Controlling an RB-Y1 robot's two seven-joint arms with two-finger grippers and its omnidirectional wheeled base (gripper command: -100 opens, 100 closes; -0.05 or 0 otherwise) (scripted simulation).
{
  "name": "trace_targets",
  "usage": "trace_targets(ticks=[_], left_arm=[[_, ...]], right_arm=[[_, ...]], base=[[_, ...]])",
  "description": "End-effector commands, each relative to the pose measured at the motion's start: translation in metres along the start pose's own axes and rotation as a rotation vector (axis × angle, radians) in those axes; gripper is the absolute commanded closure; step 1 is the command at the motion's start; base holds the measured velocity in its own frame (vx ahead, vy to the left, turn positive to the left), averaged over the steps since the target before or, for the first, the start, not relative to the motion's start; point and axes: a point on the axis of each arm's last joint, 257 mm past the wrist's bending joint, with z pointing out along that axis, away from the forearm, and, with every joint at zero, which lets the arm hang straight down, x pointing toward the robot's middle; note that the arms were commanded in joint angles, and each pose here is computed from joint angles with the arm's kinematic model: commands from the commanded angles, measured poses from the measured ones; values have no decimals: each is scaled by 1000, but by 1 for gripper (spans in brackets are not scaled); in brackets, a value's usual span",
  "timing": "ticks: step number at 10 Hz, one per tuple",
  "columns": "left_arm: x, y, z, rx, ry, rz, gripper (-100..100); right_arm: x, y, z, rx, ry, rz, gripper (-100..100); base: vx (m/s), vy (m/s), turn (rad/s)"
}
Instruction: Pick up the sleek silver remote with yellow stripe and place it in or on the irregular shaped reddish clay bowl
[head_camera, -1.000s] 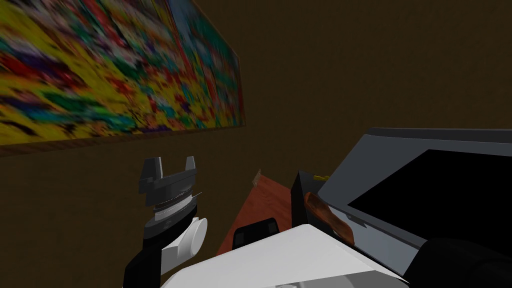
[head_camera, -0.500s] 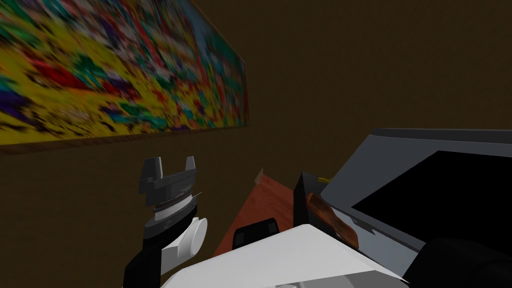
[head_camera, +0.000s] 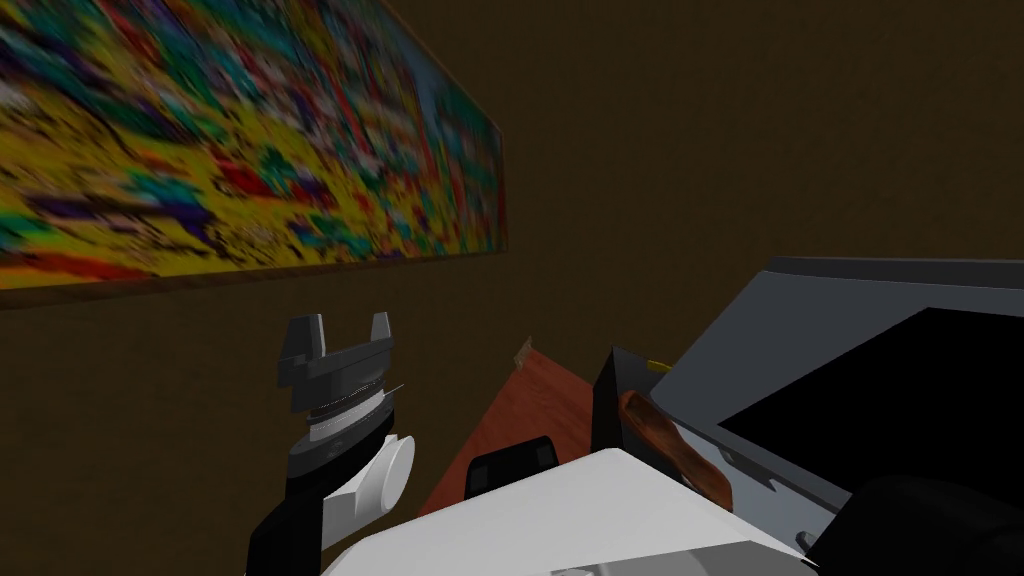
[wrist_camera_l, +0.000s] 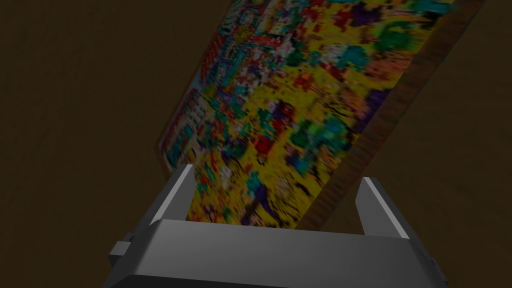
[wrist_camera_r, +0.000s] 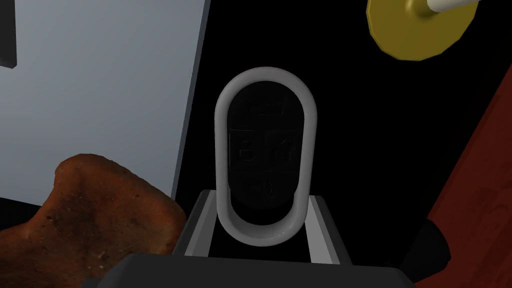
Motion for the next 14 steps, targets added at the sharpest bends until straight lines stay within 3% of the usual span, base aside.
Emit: trace_targets(ticks=[1,6,14], left_arm=[[0,0,0,0,0,0,0],[0,0,0,0,0,0,0],[0,0,0,0,0,0,0]], right_arm=[[6,-8,-11,-6,6,6,100],[26,-38,-42,-3,23,39,100],[19,-60,-59,6,-28,163,100]], base=[[-34,1,113],[-24,0,79],[21,8,35]])
